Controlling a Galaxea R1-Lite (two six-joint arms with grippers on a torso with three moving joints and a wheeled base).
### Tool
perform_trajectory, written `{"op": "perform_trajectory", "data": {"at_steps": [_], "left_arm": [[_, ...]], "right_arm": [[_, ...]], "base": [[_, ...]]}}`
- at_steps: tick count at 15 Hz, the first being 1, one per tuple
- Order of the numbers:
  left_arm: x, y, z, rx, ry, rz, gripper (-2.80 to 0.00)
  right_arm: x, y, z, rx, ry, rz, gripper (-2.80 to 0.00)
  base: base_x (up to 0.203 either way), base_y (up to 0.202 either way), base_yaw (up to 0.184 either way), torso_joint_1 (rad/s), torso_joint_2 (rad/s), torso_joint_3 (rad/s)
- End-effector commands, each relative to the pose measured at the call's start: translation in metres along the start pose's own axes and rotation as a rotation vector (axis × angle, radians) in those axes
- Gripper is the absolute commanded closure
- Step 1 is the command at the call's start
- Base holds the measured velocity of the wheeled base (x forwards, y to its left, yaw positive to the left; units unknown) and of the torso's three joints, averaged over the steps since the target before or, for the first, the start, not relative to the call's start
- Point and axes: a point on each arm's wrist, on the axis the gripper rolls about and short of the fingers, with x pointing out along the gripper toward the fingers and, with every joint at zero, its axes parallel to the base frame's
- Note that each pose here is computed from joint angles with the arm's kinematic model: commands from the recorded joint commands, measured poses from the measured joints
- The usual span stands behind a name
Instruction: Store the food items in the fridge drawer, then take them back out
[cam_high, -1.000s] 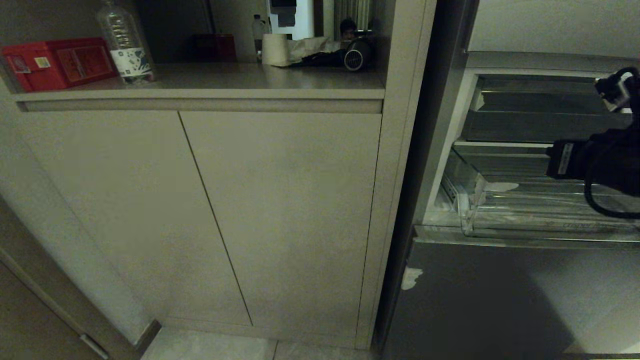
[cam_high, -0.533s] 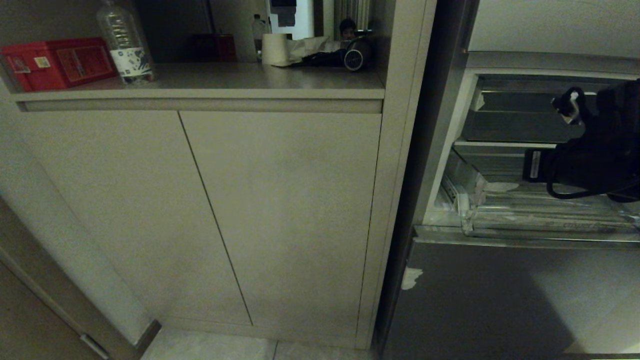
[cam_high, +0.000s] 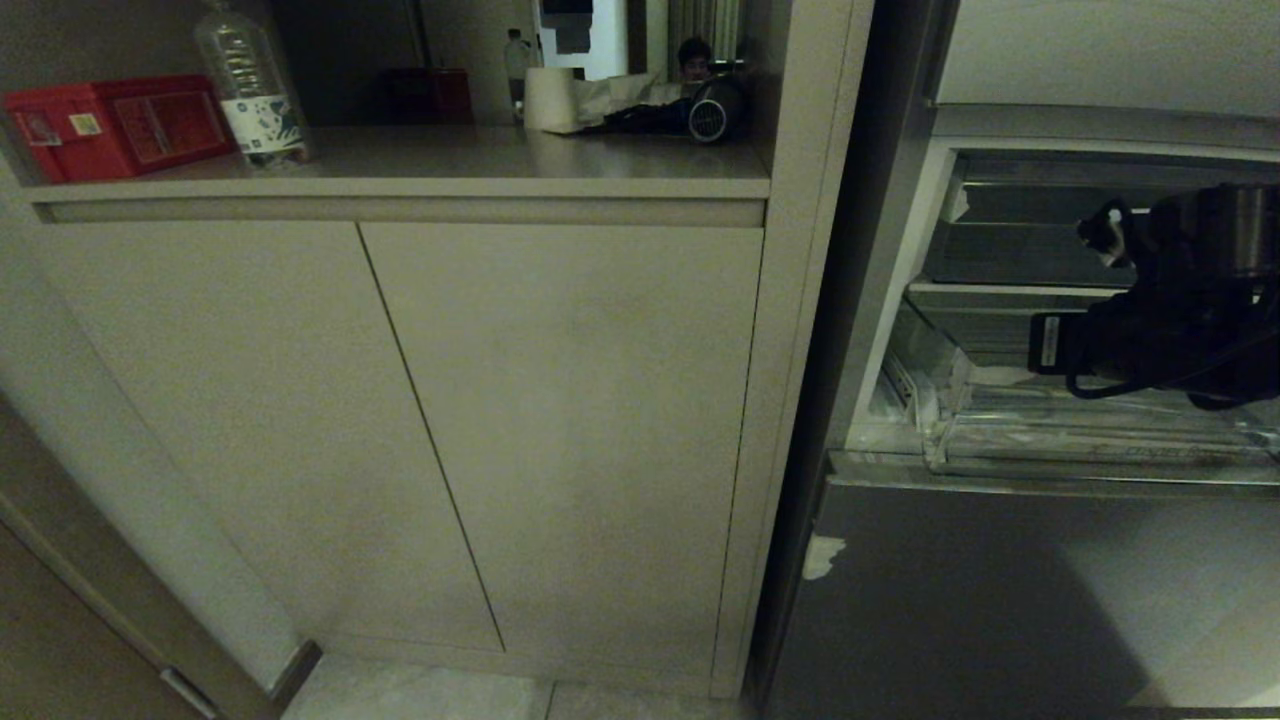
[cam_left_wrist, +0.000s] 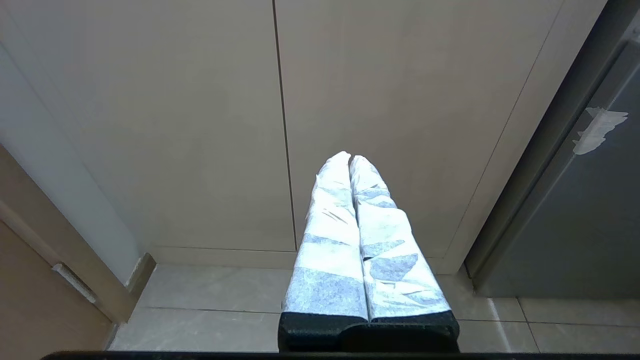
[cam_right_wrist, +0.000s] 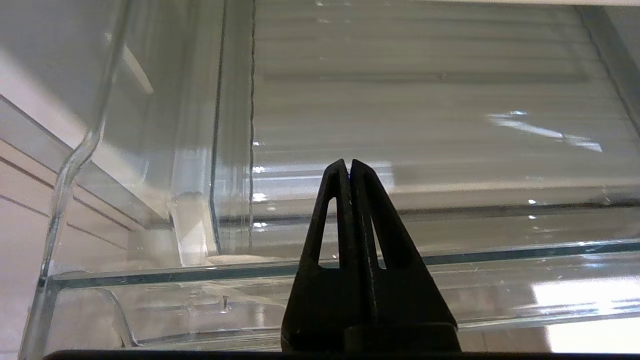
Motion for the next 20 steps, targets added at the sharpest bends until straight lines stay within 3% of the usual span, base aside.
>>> {"op": "perform_trajectory", "data": {"at_steps": [1, 6, 11, 20], "left_arm": [[0.0, 0.0, 0.0, -0.001, 0.001, 0.0, 0.0], [0.0, 0.0, 0.0, -0.001, 0.001, 0.0, 0.0], [0.0, 0.0, 0.0, -0.001, 0.001, 0.0, 0.0], [0.0, 0.0, 0.0, -0.001, 0.001, 0.0, 0.0]], "right_arm": [[-0.005, -0.002, -0.004, -0.012, 0.054, -0.007, 0.0], [-0.034, -0.013, -0.005, -0.023, 0.154, -0.024, 0.0], [-0.07, -0.024, 0.005, -0.028, 0.205, -0.037, 0.0], [-0.097, -0.04, 0.007, 0.01, 0.263, -0.08, 0.0]], "base": [[0.0, 0.0, 0.0, 0.0, 0.0, 0.0], [0.0, 0.0, 0.0, 0.0, 0.0, 0.0], [0.0, 0.0, 0.0, 0.0, 0.0, 0.0], [0.0, 0.0, 0.0, 0.0, 0.0, 0.0]]}}
